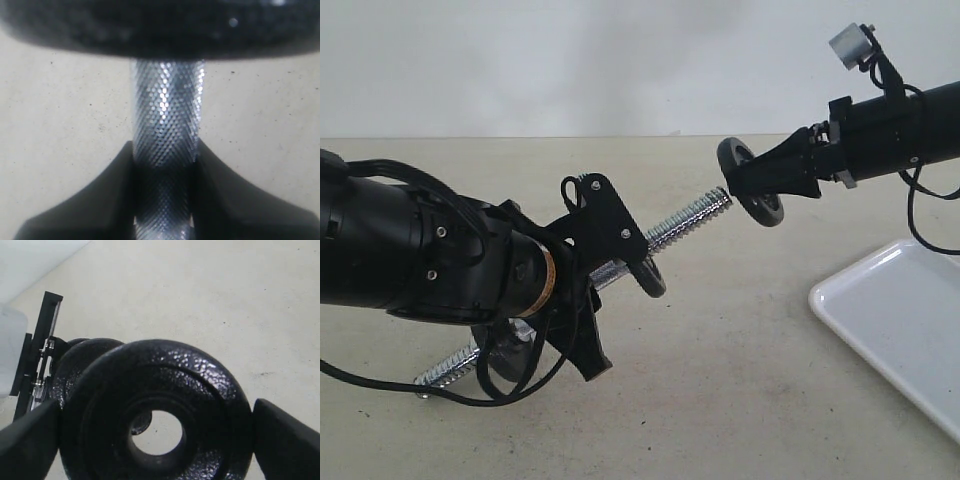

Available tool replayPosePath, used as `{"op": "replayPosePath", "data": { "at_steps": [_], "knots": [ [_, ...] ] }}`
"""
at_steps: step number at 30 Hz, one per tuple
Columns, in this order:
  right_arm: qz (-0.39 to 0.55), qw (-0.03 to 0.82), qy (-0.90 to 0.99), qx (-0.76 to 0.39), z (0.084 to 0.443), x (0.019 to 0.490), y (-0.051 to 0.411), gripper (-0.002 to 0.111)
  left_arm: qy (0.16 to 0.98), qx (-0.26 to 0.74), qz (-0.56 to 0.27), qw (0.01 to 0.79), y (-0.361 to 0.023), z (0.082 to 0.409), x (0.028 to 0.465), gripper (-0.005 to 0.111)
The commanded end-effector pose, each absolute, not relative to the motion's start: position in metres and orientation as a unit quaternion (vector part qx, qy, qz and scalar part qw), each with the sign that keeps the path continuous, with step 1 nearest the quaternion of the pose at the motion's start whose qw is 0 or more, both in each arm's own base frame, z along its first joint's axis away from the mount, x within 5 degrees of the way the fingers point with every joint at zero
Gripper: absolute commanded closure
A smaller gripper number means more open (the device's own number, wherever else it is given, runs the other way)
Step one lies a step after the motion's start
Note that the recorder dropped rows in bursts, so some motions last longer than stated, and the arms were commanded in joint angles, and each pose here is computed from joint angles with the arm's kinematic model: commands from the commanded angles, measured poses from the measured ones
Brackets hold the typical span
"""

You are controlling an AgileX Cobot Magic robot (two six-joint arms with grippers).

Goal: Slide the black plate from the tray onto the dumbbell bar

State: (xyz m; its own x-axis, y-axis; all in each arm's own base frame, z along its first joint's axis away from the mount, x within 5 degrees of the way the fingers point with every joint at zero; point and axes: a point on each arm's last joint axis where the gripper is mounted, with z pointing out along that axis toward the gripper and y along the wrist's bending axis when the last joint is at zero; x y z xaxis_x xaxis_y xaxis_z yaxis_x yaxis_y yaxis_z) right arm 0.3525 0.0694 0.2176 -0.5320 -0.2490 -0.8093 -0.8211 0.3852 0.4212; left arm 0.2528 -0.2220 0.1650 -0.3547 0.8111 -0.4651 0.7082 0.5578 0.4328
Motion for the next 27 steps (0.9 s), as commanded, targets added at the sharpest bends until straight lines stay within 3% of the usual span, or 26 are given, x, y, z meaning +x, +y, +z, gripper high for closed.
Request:
{"op": "replayPosePath", "data": {
  "at_steps": [1,20,27],
  "knots": [
    [0.461,0.343,0.743,-0.343,0.23,0.351,0.08,0.108,0.783,0.482,0.077,0.387,-0.227,0.198,0.256,0.103],
    [0.469,0.321,0.745,-0.349,0.228,0.347,0.092,0.108,0.764,0.482,0.059,0.425,-0.226,0.222,0.251,0.103],
    [0.479,0.302,0.73,-0.383,0.228,0.338,0.119,0.108,0.763,0.482,0.05,0.427,-0.228,0.222,0.251,0.103]
  ]
}}
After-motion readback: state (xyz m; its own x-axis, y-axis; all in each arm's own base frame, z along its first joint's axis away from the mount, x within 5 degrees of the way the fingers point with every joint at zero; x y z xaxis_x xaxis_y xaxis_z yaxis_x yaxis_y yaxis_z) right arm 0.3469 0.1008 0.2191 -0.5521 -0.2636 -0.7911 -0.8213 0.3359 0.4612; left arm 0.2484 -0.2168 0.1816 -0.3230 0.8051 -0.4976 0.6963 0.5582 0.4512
